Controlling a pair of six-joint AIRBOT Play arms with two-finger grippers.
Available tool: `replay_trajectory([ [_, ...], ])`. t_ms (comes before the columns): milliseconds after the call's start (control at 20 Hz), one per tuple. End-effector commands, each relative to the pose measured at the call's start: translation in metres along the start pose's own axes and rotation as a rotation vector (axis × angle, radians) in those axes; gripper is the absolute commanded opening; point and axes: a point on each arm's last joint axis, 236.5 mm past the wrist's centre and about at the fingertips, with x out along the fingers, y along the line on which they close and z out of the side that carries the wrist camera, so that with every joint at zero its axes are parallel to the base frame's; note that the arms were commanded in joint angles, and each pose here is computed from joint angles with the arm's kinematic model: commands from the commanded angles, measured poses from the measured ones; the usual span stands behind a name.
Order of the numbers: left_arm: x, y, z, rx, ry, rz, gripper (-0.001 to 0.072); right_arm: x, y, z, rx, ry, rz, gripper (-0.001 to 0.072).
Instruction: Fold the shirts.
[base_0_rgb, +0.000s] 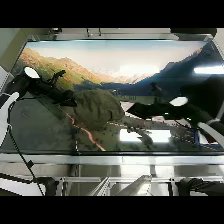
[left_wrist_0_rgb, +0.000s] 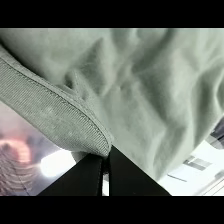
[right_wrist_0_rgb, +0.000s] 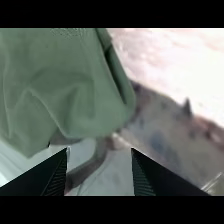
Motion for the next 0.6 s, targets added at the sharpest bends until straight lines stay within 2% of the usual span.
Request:
replay_trajectory([
  [0, -0.006, -0.004, 0.002, 0.015, 0.002, -0.002, 0.0024, 0.053, 0.008, 0.009, -0.033, 0.018, 0.014, 0.0437],
  [550, -0.006, -0.003, 0.003, 0.043, -0.005, 0.001, 0.0025, 0.028, -0.003, 0.047, -0.046, -0.008, 0.03, 0.0435],
])
